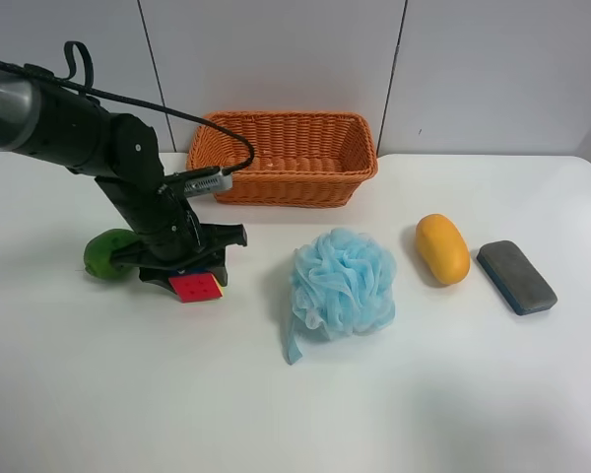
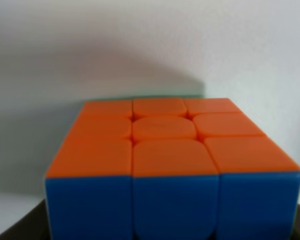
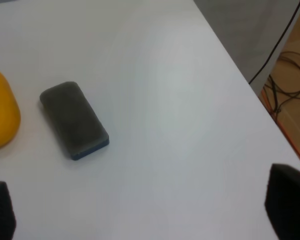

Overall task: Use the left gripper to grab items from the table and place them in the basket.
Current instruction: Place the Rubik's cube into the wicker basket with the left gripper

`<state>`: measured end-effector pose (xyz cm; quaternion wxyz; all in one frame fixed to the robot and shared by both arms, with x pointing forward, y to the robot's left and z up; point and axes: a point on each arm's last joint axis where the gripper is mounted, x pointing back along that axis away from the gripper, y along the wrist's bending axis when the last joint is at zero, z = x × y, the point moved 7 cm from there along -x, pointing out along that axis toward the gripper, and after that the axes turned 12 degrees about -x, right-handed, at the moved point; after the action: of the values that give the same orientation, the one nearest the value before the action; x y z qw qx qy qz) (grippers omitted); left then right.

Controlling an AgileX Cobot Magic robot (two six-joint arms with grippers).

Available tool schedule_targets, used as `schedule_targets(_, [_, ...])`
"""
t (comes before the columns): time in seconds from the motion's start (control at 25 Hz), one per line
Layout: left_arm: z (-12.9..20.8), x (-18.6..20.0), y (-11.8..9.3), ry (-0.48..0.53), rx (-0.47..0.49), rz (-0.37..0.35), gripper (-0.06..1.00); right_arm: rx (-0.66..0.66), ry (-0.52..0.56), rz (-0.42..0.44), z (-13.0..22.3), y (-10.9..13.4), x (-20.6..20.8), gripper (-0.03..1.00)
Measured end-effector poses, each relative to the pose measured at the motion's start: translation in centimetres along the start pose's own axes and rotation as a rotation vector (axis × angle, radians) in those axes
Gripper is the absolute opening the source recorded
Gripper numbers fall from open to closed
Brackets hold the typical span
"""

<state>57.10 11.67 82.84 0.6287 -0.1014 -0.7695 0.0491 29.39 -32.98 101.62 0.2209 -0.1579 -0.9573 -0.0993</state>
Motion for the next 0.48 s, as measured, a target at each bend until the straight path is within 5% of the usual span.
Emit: schedule_targets(0.48, [-1.2, 6.8, -1.5, -0.113, -0.027, 0.058, 0.57, 0.0, 0.0, 0.0, 0.0, 0.0, 0.0, 0.99])
